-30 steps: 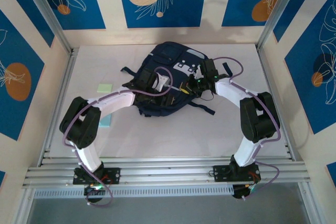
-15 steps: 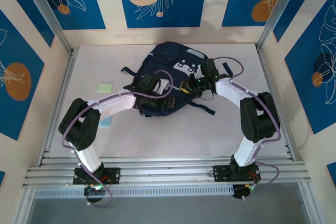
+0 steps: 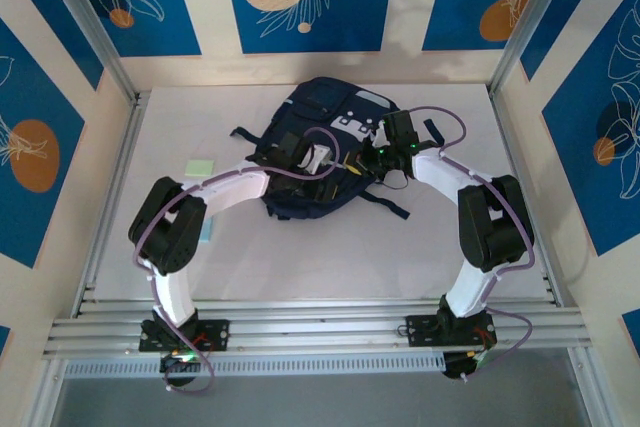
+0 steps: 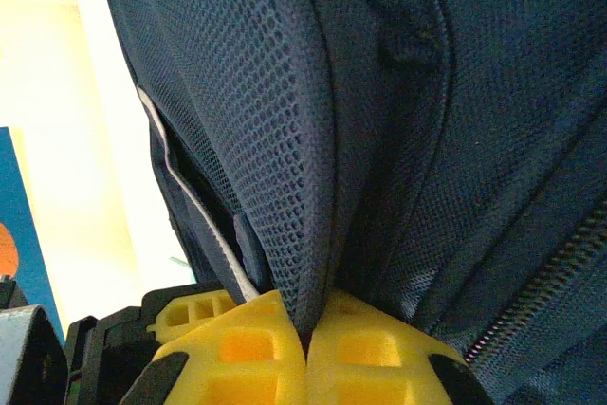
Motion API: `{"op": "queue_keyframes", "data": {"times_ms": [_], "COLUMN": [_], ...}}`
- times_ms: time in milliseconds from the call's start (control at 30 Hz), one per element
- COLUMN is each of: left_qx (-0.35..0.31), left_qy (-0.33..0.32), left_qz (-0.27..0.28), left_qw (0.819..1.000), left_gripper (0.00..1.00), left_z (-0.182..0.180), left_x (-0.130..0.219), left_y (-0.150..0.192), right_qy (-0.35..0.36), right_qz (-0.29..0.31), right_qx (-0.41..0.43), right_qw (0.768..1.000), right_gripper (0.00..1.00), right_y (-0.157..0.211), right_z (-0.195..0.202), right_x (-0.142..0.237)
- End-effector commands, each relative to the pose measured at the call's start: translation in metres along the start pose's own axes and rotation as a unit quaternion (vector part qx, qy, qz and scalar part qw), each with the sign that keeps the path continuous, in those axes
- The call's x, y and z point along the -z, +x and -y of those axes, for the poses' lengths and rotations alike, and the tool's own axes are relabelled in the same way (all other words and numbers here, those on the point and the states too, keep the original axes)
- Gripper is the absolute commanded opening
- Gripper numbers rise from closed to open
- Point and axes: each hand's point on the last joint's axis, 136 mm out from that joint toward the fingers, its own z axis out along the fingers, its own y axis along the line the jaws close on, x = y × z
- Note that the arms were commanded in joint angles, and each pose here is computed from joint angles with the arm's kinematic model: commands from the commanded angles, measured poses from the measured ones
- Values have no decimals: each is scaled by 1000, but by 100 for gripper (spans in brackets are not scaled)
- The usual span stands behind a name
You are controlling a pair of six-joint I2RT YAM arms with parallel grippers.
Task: Pack the student bag
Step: Unzip the student bag at the top-center of the table.
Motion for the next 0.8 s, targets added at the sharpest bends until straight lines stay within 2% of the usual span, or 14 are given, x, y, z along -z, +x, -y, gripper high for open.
{"op": "queue_keyframes", "data": {"times_ms": [0,200,300,367,433,600,767], "left_qx": [-23,-29,-28,-30,-30,-39,-22], "left_qy": [47,64,48,33,9,-73,-88], "left_qz": [-17,1,8,10,9,-13,-65], "left_qw": [998,998,998,999,999,996,994], "left_gripper": [50,35,27,15,0,0,0], "left_z": [21,36,32,27,19,-20,-52], "left_x": [-13,-16,-20,-20,-19,-7,14], "left_y": [12,-4,-13,-16,-15,3,36], "right_qy": [-65,-64,-63,-64,-62,-52,-38], "right_qz": [0,-1,-3,-3,-1,8,23], "right_qx": [28,25,23,25,25,25,22], "right_qw": [997,998,998,998,998,998,999], "right_gripper": [0,0,0,0,0,0,0], "right_y": [-1,-1,1,2,1,-6,-18], "right_z": [-38,-36,-34,-34,-32,-22,-9], "right_x": [11,10,9,11,12,17,26]}}
